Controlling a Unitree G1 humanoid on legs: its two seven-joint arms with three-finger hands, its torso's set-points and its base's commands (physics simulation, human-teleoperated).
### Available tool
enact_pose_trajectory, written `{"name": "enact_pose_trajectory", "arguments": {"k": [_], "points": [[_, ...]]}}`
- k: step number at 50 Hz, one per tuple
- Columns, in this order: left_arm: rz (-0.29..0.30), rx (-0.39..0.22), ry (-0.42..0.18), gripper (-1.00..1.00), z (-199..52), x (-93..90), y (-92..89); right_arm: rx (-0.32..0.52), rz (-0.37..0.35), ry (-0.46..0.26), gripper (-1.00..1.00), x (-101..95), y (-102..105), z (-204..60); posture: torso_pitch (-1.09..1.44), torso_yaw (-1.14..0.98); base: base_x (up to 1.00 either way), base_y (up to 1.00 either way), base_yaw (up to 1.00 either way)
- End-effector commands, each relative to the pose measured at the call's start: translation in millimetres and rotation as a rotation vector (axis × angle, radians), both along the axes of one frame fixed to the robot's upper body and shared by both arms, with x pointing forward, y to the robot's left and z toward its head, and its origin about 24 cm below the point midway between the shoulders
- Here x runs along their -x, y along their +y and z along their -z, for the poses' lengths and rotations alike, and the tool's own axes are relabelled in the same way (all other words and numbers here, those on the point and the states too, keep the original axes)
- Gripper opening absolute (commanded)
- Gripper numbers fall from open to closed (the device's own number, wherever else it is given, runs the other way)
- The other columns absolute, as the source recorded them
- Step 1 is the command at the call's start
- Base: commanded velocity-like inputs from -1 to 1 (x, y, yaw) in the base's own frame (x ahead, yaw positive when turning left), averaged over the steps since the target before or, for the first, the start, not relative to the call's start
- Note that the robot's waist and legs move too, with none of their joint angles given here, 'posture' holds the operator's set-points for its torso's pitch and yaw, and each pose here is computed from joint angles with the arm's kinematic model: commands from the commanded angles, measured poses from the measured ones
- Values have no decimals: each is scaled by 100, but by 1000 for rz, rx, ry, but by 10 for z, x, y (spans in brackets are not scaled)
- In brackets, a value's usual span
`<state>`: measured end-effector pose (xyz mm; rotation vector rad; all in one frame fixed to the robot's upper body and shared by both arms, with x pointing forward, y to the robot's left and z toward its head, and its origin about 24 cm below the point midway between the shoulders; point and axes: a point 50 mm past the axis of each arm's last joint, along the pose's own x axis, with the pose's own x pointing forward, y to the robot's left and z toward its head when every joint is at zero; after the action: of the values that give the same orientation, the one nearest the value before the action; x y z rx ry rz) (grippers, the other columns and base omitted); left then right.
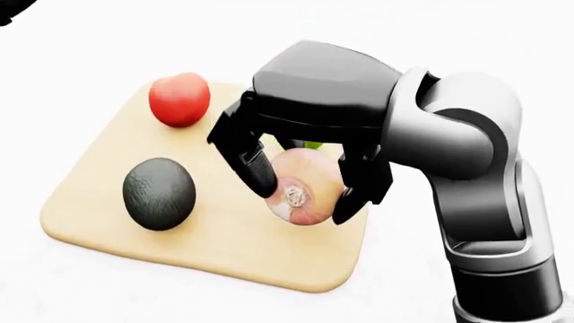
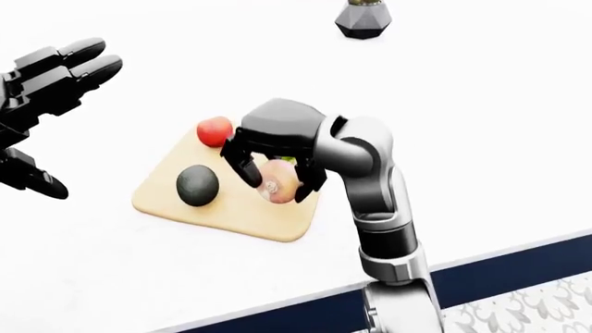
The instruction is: Place the avocado, onion, tomato and bell pepper on the cutting board.
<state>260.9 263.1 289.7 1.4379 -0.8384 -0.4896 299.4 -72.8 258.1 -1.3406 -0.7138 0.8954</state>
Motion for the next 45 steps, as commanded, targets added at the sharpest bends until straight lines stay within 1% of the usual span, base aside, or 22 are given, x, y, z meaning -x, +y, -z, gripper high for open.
{"name": "enact_pose_trajectory", "arguments": {"k": [1,3,4,6,8,9,10,12,13,17,18,19,20,21,24,29,40,43,45], "points": [[3,15,-75,100,-163,74,20,-40,-13,-80,-95,63,-1,-181,0,0,0,0,0],[3,15,-77,100,-168,76,20,-35,-15,-76,-95,67,2,-166,0,0,0,0,0],[4,16,-76,100,-168,76,19,-35,-15,-75,-87,68,5,-159,0,0,0,0,0],[3,15,-77,100,-173,74,21,-33,-17,-70,-85,69,10,-152,0,0,0,0,0],[4,16,-76,100,-165,73,20,-31,-16,-66,-66,70,11,-143,0,0,0,0,0],[2,14,-77,100,-160,71,21,-30,-16,-66,-62,68,10,-137,0,0,0,0,0],[2,16,-77,100,-166,75,25,-29,-15,-63,-50,70,10,-135,0,0,0,0,0],[1,15,-77,100,-169,77,25,-29,-15,-62,-44,71,10,-135,0,0,0,0,0],[1,15,-77,100,-167,76,24,-28,-16,-61,-30,72,9,-132,0,0,0,0,0],[0,14,-78,100,-174,74,26,-26,-15,-59,-11,70,5,-133,0,0,0,0,0],[0,13,-79,100,-172,76,25,-25,-15,-57,1,71,4,-130,0,0,0,0,0],[1,14,-78,100,-170,78,25,-22,-16,-56,18,71,4,-127,0,0,0,0,0],[0,14,-78,100,-172,81,26,-21,-16,-55,27,73,3,-125,0,0,0,0,0],[0,14,-79,100,-175,82,27,-21,-17,-54,28,76,3,-124,0,0,0,0,0],[2,15,-82,100,-186,86,21,-22,-17,-56,39,78,3,-130,0,0,0,0,0],[-1,18,-83,100,-192,90,32,-16,-21,-50,49,89,2,-123,0,0,0,0,0],[-3,19,-87,100,-225,97,42,-9,-20,-55,46,89,-5,-182,0,0,0,0,0],[-4,20,-87,100,-234,99,46,-8,-18,-60,48,90,-11,-231,0,0,0,0,0],[-6,19,-89,100,-243,97,49,-5,-16,-63,54,86,-20,-264,0,0,0,0,0]]}}
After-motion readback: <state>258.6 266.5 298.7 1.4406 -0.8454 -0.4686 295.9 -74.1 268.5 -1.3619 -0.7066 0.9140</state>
